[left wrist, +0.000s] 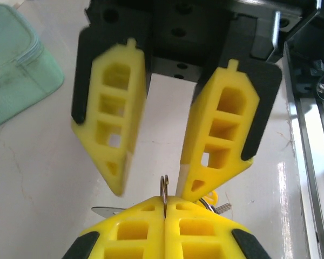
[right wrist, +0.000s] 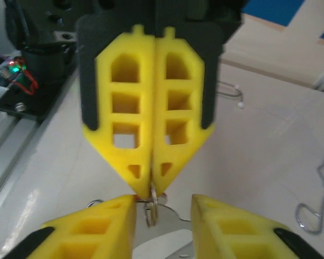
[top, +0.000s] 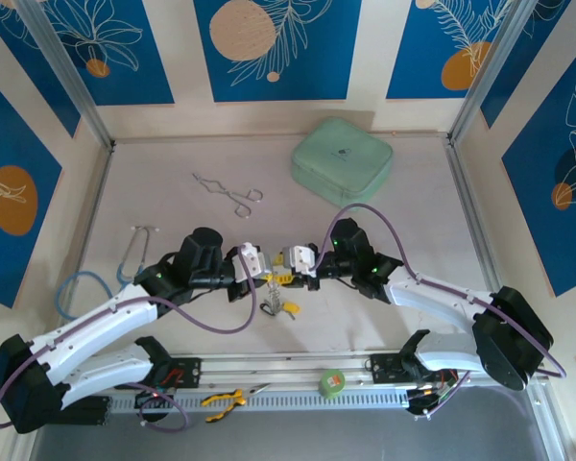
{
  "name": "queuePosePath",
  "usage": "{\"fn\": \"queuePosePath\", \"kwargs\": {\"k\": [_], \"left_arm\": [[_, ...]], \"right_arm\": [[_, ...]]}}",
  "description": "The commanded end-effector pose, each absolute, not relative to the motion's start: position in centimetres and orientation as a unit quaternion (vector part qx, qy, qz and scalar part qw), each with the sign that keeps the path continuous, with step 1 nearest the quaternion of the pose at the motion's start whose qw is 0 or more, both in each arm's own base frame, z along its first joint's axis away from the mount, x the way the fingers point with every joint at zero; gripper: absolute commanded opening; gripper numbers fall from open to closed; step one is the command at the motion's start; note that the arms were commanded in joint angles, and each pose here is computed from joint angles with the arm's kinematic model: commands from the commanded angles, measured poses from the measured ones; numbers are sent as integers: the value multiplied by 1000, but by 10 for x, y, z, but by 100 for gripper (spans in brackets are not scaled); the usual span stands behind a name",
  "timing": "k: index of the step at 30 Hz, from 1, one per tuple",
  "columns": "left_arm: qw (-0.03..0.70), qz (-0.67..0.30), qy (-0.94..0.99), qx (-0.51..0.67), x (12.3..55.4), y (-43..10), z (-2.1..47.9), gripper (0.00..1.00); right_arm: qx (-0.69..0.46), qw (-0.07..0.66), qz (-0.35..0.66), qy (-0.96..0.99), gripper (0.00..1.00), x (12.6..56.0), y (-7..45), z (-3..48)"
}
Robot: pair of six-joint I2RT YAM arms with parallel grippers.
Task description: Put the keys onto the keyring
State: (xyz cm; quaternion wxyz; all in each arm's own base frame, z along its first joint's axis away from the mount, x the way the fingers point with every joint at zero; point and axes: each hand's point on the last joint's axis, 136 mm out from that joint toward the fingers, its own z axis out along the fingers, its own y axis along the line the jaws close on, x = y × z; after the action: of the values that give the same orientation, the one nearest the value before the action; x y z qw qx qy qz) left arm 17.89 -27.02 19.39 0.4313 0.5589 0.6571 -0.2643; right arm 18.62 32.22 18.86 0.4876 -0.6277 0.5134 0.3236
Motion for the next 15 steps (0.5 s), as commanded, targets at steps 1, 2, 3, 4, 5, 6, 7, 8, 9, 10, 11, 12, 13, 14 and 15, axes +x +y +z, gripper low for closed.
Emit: {"fn": "queuePosePath", "kwargs": {"k": [1, 2, 3, 4, 5, 6, 7, 8, 9, 10, 11, 12, 13, 14, 15], "left_arm": [[467, -246, 709, 468, 204, -258, 208, 0], [468, -236, 729, 440, 211, -253, 210, 0], [465, -228, 749, 413, 217, -249, 212, 0], [461, -223, 767, 386, 222, -244, 213, 0], [454, -222, 786, 355, 227, -241, 215, 0], [446, -224, 804, 322, 230, -237, 217, 0], [439, -226, 820, 290, 234, -235, 218, 0], [431, -228, 835, 256, 238, -232, 220, 0], [424, -225, 847, 227, 242, -229, 221, 0], [419, -221, 860, 190, 246, -223, 223, 0], [413, -216, 872, 148, 250, -217, 224, 0], [405, -215, 881, 116, 252, -213, 225, 0], [398, -216, 887, 86, 253, -210, 224, 0], [388, -222, 893, 53, 254, -207, 225, 0], [377, -228, 897, 26, 253, -206, 224, 0]], "right_arm": [[-582, 511, 314, 549, 38, 211, 316, 205], [-566, 510, 316, 565, 39, 217, 313, 207], [-547, 507, 317, 585, 40, 224, 309, 210], [-526, 503, 317, 608, 40, 231, 306, 212], [-504, 495, 317, 633, 39, 238, 302, 213], [-487, 484, 320, 653, 38, 242, 299, 215], [-477, 479, 320, 664, 37, 244, 297, 218], [-468, 472, 322, 674, 37, 244, 296, 220], [-465, 468, 327, 677, 35, 241, 297, 223], [-465, 467, 332, 675, 35, 237, 299, 227], [-465, 468, 336, 672, 34, 232, 301, 230], [-466, 468, 340, 669, 34, 226, 303, 232], [-468, 468, 342, 667, 34, 221, 305, 233], [-468, 467, 343, 667, 34, 215, 307, 232], [-467, 464, 346, 669, 34, 209, 310, 231]]}}
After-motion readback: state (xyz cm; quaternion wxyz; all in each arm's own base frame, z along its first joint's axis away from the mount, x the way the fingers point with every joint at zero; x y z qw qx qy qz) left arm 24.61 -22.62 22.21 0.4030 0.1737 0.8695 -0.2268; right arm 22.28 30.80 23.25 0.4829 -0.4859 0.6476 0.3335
